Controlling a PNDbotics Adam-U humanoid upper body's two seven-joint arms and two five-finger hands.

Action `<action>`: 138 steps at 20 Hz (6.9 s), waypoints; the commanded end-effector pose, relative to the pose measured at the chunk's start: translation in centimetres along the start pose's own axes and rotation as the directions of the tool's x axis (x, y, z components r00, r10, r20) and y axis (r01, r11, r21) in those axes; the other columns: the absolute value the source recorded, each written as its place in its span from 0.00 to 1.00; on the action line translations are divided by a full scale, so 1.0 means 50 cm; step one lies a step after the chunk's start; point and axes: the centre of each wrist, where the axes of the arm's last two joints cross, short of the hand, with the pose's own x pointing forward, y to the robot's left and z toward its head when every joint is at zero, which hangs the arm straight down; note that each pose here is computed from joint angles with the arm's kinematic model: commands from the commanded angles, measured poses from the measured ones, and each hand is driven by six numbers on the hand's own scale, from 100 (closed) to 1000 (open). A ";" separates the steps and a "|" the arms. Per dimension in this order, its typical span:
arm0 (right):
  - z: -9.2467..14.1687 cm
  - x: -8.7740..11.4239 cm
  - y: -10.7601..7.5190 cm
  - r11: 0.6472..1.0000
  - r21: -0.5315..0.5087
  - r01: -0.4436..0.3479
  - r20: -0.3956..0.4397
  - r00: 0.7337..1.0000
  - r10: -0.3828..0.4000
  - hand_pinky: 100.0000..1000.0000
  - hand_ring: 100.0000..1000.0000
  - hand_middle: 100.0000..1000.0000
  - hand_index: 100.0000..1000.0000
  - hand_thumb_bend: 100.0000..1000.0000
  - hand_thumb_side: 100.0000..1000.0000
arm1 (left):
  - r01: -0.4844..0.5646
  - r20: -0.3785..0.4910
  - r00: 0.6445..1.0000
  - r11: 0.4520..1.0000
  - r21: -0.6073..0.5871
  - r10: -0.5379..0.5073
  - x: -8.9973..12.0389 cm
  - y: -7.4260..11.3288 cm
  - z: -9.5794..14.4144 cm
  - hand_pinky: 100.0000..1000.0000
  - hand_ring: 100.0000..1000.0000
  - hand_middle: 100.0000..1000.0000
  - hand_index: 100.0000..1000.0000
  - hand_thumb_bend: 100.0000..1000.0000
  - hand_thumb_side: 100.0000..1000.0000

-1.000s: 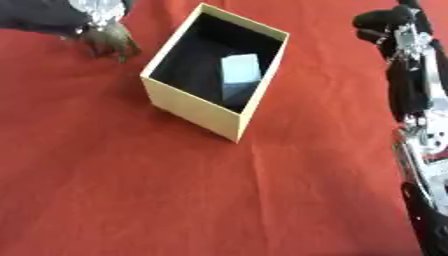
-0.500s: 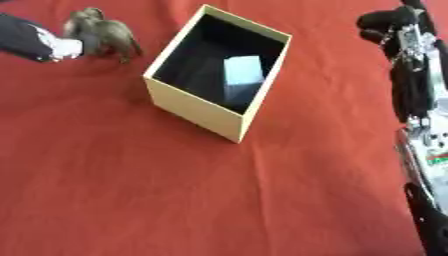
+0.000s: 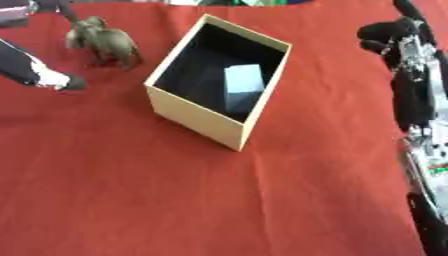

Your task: Pick up objects on the table and place them in the box.

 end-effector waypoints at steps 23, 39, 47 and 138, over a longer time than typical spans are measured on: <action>-0.020 0.011 -0.009 1.000 0.012 -0.020 0.039 0.999 0.020 0.79 0.76 0.62 1.00 0.00 0.92 | 0.219 -0.028 0.975 0.953 0.210 -0.218 -0.025 0.028 -0.009 0.70 0.90 0.84 0.88 0.52 0.31; -0.031 0.017 -0.004 1.000 0.024 -0.009 0.057 0.998 0.008 0.79 0.76 0.62 1.00 0.00 0.92 | 0.139 -0.084 0.989 0.964 0.226 -0.123 -0.058 0.003 -0.050 0.67 0.87 0.83 0.88 0.35 0.28; -0.034 0.018 -0.001 0.999 0.035 -0.003 0.062 0.998 0.001 0.79 0.76 0.62 1.00 0.00 0.93 | 0.149 -0.134 0.984 0.956 0.254 -0.118 -0.064 0.000 -0.064 0.67 0.88 0.84 0.88 0.33 0.27; -0.011 0.013 0.019 0.998 0.040 0.047 0.030 0.998 -0.048 0.79 0.77 0.62 1.00 0.00 0.91 | -0.071 0.203 0.978 0.848 0.526 -0.044 0.223 0.160 -0.116 0.17 0.31 0.19 0.19 0.00 0.05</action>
